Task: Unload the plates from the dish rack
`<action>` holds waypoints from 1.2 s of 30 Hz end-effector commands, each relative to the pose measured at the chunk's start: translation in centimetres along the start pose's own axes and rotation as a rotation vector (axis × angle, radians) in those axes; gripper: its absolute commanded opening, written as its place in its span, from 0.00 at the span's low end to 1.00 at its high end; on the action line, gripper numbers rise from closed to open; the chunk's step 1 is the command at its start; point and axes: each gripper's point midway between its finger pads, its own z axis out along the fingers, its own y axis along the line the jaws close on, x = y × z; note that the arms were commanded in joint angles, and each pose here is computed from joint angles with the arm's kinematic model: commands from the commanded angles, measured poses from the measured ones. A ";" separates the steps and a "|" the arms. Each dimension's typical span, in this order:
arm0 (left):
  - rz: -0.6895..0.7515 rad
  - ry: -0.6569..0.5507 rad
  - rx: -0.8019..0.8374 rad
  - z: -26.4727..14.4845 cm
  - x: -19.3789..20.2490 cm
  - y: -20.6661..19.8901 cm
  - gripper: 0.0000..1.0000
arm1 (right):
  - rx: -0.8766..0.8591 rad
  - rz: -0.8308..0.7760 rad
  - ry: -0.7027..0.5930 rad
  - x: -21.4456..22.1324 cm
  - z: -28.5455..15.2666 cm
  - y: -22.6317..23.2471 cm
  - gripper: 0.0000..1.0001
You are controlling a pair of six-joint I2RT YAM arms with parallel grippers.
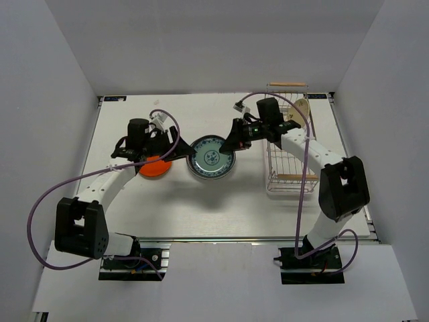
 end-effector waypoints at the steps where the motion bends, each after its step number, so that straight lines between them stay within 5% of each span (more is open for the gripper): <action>1: 0.067 0.006 0.030 0.0 0.1 -1.0 0.68 | -0.105 -0.069 -0.011 -2.3 0.6 2.6 0.00; 8: 0.062 0.011 0.063 0.6 0.7 -1.4 0.00 | -0.122 -0.043 0.053 -2.8 2.4 1.7 0.00; 11: 0.064 -0.010 0.057 0.5 0.6 -1.3 0.00 | -0.090 -0.066 0.041 -3.7 2.5 1.3 0.05; 13: 0.062 -0.034 0.055 0.2 0.5 -1.4 0.00 | -0.084 -0.070 0.046 -3.9 2.4 1.4 0.25; 14: 0.061 -0.049 0.047 0.0 0.2 -1.5 0.00 | -0.080 -0.067 0.040 -4.1 2.2 1.3 0.39; 16: 0.051 -0.084 0.025 -0.7 -0.3 -1.8 0.00 | -0.068 -0.065 0.038 -4.1 2.1 1.2 0.89; 20: -0.029 -0.209 -0.143 -3.0 -2.4 0.0 0.00 | 0.026 -0.070 0.001 -4.7 0.5 1.0 0.89; 27: -0.203 -0.511 -0.628 -8.8 -5.2 6.9 0.00 | 0.469 -0.071 -0.167 -4.8 -5.0 -3.9 0.89; 30: -0.295 -0.545 -0.826 -11.0 -4.3 10.4 0.00 | 0.653 -0.016 -0.240 -4.3 -7.9 -6.5 0.89; 36: -0.380 -0.592 -0.953 -12.8 -3.8 14.3 0.00 | 0.719 0.022 -0.304 -3.3 -11.1 -7.5 0.89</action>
